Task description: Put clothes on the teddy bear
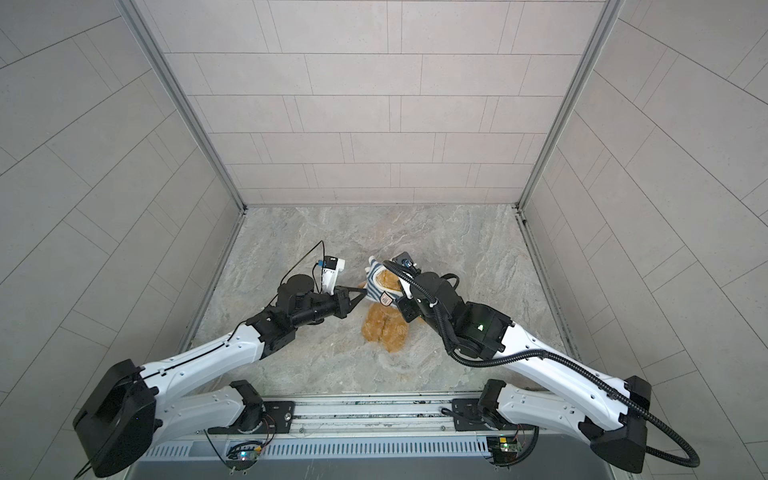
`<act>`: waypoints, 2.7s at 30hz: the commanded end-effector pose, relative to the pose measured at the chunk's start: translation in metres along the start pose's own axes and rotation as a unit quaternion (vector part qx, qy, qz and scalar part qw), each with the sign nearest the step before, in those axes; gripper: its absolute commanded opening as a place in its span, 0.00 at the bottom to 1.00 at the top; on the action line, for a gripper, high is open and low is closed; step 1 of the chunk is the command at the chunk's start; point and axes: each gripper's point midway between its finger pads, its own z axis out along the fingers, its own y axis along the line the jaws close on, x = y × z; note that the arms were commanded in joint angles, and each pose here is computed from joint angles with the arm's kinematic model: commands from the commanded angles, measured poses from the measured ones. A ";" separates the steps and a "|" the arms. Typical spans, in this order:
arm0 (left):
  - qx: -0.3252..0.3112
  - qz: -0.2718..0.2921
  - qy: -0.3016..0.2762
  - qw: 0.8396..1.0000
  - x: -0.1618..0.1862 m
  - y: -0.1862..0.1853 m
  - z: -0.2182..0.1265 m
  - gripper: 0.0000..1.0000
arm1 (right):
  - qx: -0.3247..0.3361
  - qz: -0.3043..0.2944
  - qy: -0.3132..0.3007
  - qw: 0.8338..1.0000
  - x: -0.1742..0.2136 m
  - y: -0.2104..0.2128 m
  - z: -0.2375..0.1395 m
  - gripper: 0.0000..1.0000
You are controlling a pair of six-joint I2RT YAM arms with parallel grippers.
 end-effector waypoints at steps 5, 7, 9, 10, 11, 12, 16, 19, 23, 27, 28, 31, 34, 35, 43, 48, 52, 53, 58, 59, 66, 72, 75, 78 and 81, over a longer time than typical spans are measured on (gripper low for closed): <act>0.071 0.018 -0.050 0.996 -0.020 -0.033 -0.022 0.17 | -0.013 0.042 -0.066 0.997 -0.031 -0.001 -0.012 0.00; 0.075 0.026 -0.059 0.995 -0.021 -0.039 -0.034 0.26 | -0.006 0.045 -0.062 0.997 -0.028 -0.002 -0.010 0.00; 0.071 0.029 -0.064 0.995 -0.020 -0.040 -0.042 0.31 | -0.001 0.051 -0.062 0.997 -0.026 -0.004 -0.008 0.00; 0.068 0.029 -0.066 0.995 -0.019 -0.040 -0.046 0.33 | 0.002 0.055 -0.062 0.997 -0.026 -0.004 -0.007 0.00; 0.068 0.026 -0.067 0.995 -0.017 -0.041 -0.048 0.36 | 0.003 0.058 -0.065 0.996 -0.027 -0.004 -0.006 0.00; 0.071 0.022 -0.066 0.995 -0.015 -0.043 -0.049 0.38 | 0.003 0.062 -0.069 0.996 -0.028 -0.004 -0.005 0.00; 0.087 0.011 -0.075 0.993 -0.016 -0.054 -0.046 0.39 | -0.009 0.066 -0.076 0.995 -0.031 0.001 -0.002 0.00; 0.092 -0.021 -0.086 0.992 -0.023 -0.051 -0.038 0.35 | -0.018 0.072 -0.076 0.994 -0.032 0.005 0.000 0.00; 0.136 -0.062 -0.091 0.984 -0.029 -0.059 -0.025 0.34 | -0.023 0.081 -0.083 0.993 -0.032 0.005 -0.003 0.00; 0.174 -0.069 -0.087 0.978 -0.028 -0.071 -0.019 0.36 | -0.023 0.079 -0.081 0.993 -0.028 0.005 -0.004 0.00; 0.173 -0.065 -0.083 0.979 -0.025 -0.073 -0.018 0.35 | -0.022 0.077 -0.078 0.994 -0.025 0.005 -0.004 0.00; 0.158 -0.049 -0.076 0.983 -0.019 -0.072 -0.016 0.31 | -0.016 0.070 -0.070 0.995 -0.020 0.003 -0.004 0.00; 0.149 -0.043 -0.076 0.985 -0.016 -0.070 -0.018 0.21 | -0.013 0.067 -0.069 0.995 -0.018 0.001 -0.005 0.00; 0.145 -0.040 -0.075 0.986 -0.015 -0.068 -0.018 0.17 | -0.010 0.065 -0.068 0.996 -0.017 0.000 -0.005 0.00; 0.105 0.004 -0.043 0.994 0.001 -0.071 -0.018 0.02 | 0.010 0.064 -0.064 0.996 -0.011 -0.007 -0.003 0.00; 0.125 0.002 -0.011 0.992 0.025 -0.084 -0.016 0.00 | 0.028 0.078 -0.082 0.993 -0.010 -0.012 -0.006 0.00; 0.132 -0.014 0.013 0.991 0.046 -0.087 -0.008 0.00 | 0.039 0.097 -0.097 0.990 -0.010 -0.014 -0.007 0.00; 0.135 -0.017 0.015 0.991 0.049 -0.088 -0.005 0.00 | 0.041 0.099 -0.099 0.989 -0.009 -0.014 -0.006 0.00; 0.107 -0.017 0.042 0.993 0.069 -0.075 0.011 0.00 | 0.030 0.122 -0.111 0.986 -0.010 -0.008 -0.007 0.00; 0.088 -0.019 0.048 0.995 0.073 -0.066 0.016 0.00 | 0.026 0.128 -0.112 0.985 -0.010 -0.006 -0.007 0.00; 0.041 -0.031 0.030 0.998 0.066 -0.034 0.034 0.00 | -0.020 0.160 -0.113 0.980 -0.013 0.009 -0.008 0.00; 0.020 -0.059 0.006 0.998 0.058 -0.007 0.030 0.00 | -0.055 0.140 -0.098 0.984 -0.012 0.021 -0.011 0.00; 0.034 -0.044 0.006 0.998 0.052 -0.015 0.024 0.06 | -0.080 0.098 -0.076 0.989 -0.008 0.034 -0.007 0.00; 0.050 -0.007 0.023 0.998 0.052 -0.028 0.012 0.18 | -0.087 0.043 -0.059 0.994 -0.001 0.038 -0.007 0.00; 0.051 0.030 0.049 0.997 0.059 -0.034 -0.006 0.31 | -0.086 -0.021 -0.047 0.995 0.005 0.036 -0.011 0.00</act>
